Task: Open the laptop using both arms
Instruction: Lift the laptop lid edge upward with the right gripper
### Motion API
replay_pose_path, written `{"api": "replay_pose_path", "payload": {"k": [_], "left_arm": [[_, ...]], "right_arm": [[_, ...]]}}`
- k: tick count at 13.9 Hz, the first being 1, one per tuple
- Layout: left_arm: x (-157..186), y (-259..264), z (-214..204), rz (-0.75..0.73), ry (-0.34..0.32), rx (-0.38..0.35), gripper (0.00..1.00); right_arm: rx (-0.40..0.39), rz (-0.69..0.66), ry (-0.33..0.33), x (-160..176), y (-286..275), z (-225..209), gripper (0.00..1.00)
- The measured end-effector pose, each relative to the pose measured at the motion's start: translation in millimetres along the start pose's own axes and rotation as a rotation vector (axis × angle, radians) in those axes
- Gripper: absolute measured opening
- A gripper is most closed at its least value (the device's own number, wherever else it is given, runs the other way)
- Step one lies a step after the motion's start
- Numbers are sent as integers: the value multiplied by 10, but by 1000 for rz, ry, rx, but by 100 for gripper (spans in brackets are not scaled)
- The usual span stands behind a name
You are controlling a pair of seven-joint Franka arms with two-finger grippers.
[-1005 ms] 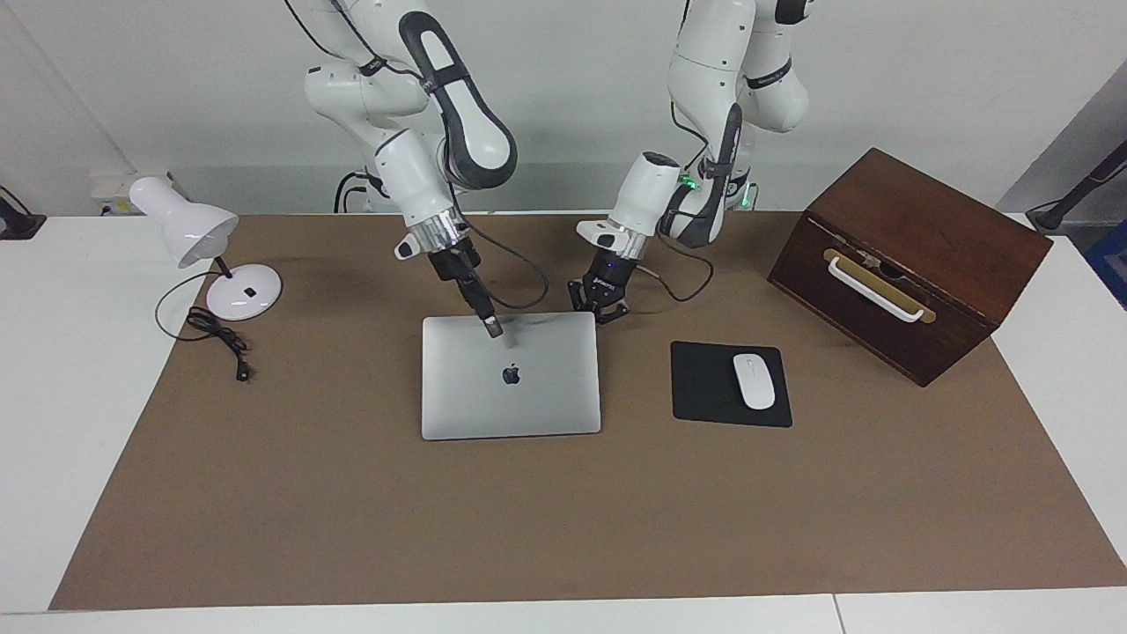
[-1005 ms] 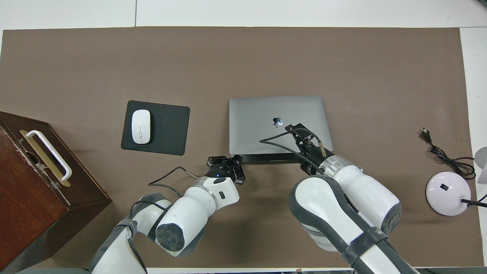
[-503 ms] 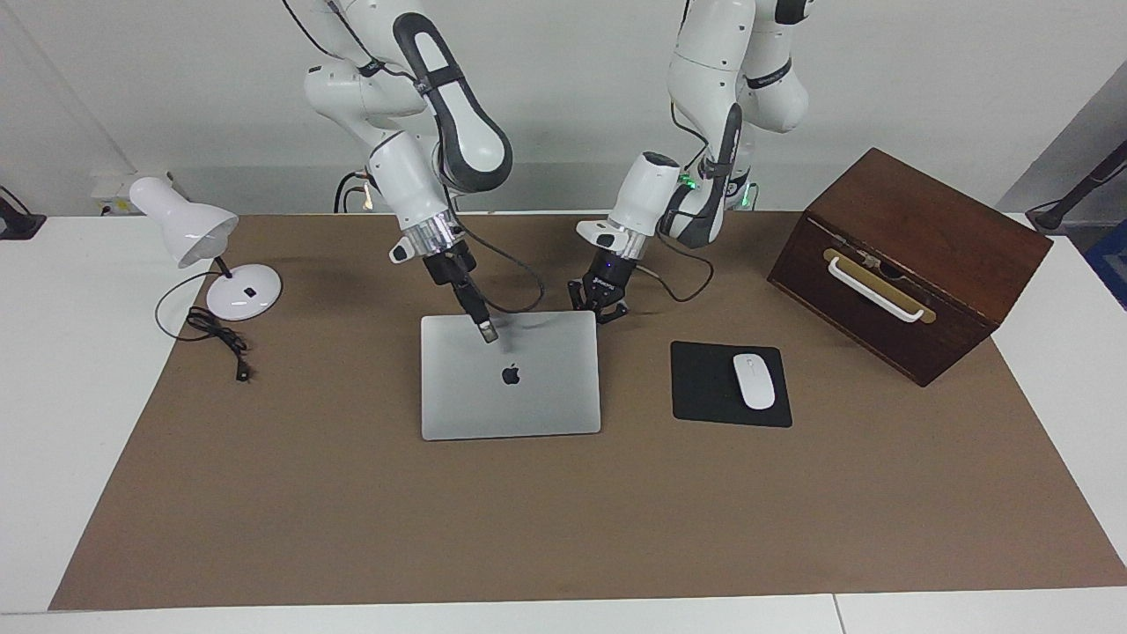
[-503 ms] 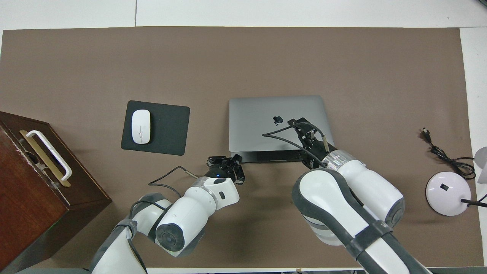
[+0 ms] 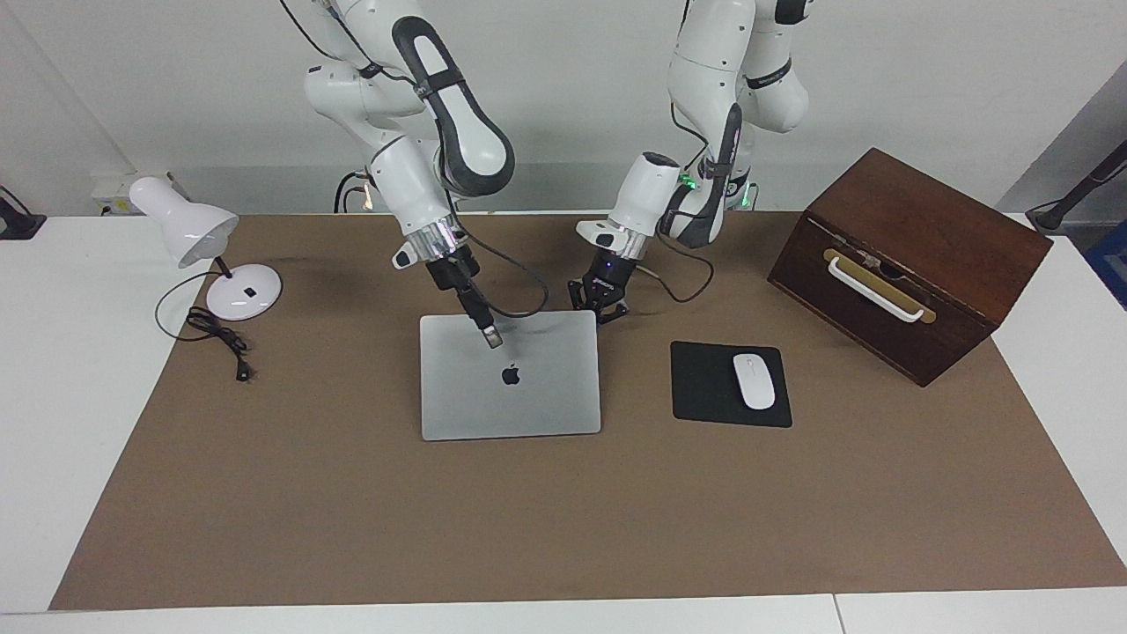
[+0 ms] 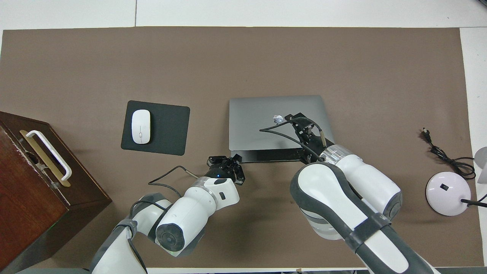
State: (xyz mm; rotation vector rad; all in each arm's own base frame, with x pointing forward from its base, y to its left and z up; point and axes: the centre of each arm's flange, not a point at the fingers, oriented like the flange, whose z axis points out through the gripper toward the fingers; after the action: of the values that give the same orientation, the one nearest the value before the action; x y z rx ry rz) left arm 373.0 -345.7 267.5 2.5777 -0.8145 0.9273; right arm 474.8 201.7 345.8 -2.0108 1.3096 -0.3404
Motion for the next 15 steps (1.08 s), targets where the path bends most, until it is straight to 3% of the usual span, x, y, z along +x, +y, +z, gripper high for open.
{"api": "replay_pose_path", "payload": {"k": [15], "left_arm": [[-1,-3,2,9,1,0,1]], "right_arm": [[19,-18,-7,-14,-125,19,100]]}}
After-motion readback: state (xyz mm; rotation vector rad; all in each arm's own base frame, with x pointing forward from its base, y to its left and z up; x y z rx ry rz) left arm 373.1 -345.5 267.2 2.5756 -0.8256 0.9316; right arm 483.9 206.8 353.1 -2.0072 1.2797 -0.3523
